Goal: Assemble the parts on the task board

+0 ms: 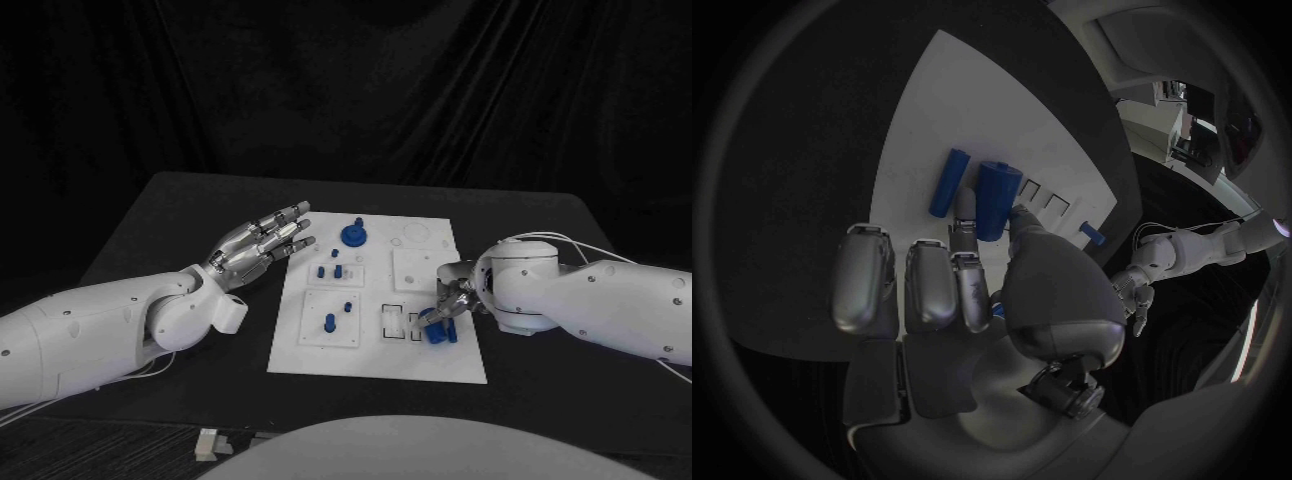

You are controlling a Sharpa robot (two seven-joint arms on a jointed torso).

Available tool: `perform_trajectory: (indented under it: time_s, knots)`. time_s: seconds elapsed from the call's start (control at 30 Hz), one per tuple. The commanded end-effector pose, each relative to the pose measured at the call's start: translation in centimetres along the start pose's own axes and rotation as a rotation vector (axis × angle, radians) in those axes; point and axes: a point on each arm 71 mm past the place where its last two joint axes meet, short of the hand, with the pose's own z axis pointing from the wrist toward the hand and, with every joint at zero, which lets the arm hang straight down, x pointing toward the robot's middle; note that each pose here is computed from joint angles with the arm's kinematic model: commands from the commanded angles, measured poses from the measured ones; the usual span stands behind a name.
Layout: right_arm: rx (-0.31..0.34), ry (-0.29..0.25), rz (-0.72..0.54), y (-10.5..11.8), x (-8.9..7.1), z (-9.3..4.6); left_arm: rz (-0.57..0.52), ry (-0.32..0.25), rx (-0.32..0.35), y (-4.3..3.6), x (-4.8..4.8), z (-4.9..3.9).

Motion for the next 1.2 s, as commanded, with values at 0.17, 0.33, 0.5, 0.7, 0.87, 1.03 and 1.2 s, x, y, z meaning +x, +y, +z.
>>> perform_trajectory:
  time_s: [0.17, 0.33, 0.5, 0.7, 0.87, 1.03, 1.2]
  knots:
    - [0.024, -0.023, 0.005, 0.0, 0.4, 0.3, -0.017, 0.013, 0.005, 0.09, 0.25, 0.12]
    - [0.016, -0.029, 0.054, -0.1, 0.4, 0.3, -0.016, 0.012, 0.003, 0.11, 0.23, 0.10]
    - [0.007, -0.014, 0.154, -0.5, 0.6, 0.2, -0.016, 0.012, 0.002, 0.12, 0.22, 0.08]
    - [0.001, 0.012, 0.325, -1.3, 1.0, -0.4, -0.017, 0.012, 0.001, 0.14, 0.22, 0.08]
    - [0.004, 0.024, 0.401, -1.8, 1.2, -0.9, -0.017, 0.012, -0.001, 0.18, 0.23, 0.10]
    - [0.005, 0.031, 0.444, -2.0, 1.3, -1.2, -0.018, 0.013, -0.002, 0.22, 0.24, 0.11]
    - [0.003, 0.047, 0.487, -2.0, 1.4, -1.2, -0.018, 0.013, -0.004, 0.25, 0.25, 0.11]
